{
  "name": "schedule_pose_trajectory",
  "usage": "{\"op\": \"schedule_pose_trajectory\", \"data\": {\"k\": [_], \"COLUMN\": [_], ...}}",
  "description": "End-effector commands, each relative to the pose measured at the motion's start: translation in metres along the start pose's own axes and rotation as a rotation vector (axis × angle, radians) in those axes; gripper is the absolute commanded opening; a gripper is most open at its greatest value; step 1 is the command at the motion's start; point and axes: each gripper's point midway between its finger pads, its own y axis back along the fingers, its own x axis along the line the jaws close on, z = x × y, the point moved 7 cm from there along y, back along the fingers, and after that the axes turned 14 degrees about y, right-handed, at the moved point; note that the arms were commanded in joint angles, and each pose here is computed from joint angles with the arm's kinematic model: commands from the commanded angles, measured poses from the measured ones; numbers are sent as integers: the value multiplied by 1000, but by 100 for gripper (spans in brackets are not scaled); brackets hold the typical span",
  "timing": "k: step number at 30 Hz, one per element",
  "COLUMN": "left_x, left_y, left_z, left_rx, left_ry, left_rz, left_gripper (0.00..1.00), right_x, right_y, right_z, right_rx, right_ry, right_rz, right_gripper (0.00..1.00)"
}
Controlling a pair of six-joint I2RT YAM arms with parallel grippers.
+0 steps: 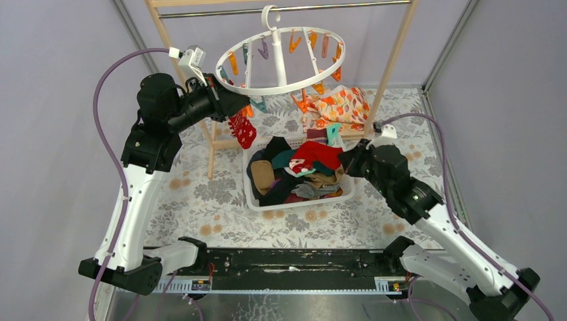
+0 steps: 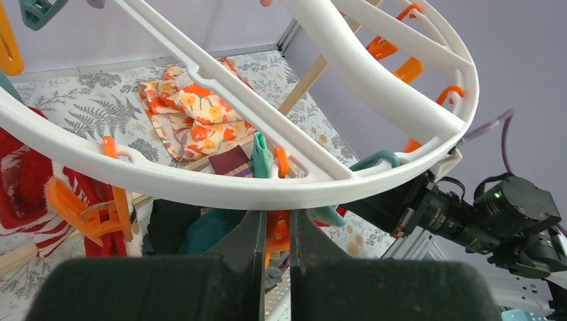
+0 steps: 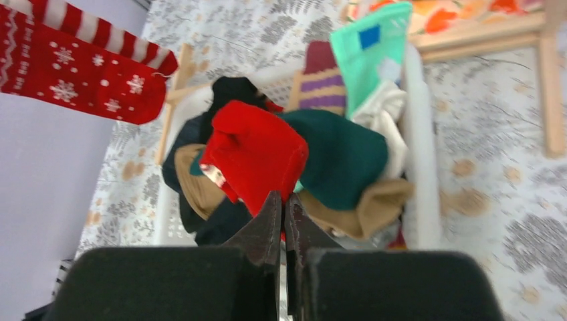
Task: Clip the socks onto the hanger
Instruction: Adjust the sock in the bin, then pick up the sock from the bin.
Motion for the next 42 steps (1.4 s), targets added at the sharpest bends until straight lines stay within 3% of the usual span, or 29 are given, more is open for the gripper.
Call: {"op": "schedule_pose_trajectory", "data": {"k": [1, 7, 11, 13, 17, 21, 23, 33, 42], "left_x": [-8, -8, -7, -7, -7, -6, -6, -8, -7], "left_y": [8, 5, 5, 6, 6, 4, 4, 4, 4], "left_z": [0, 0, 0, 0, -1, -1, -1, 2, 3], "left_rx": [-2, -1, -1, -3, 1, 4, 3, -5, -4], "left_ry": [-34, -25, -25, -29, -32, -26, -25, -28, -35], "left_rz": [-39, -44, -43, -42, -42, -43, -45, -44, -34], "left_gripper": [0, 0, 0, 0, 0, 0, 0, 0, 0], "right_x": [-26, -37, -44, -47, -51, -46, -39, 17, 60], "right_y": [33, 61, 68, 72, 83, 82, 76, 11, 4], "right_z": [-10, -27, -57, -68, -65, -56, -49, -13, -33], "right_rx": [21, 93, 222, 264, 271, 287, 283, 107, 79], "right_ry": [30, 22, 9, 4, 8, 47, 75, 270, 968], "right_rz": [-128, -145, -154, -165, -187, -165, -124, 237, 247], "right_gripper": [0, 3, 16, 28, 40, 64, 71, 74, 73]}}
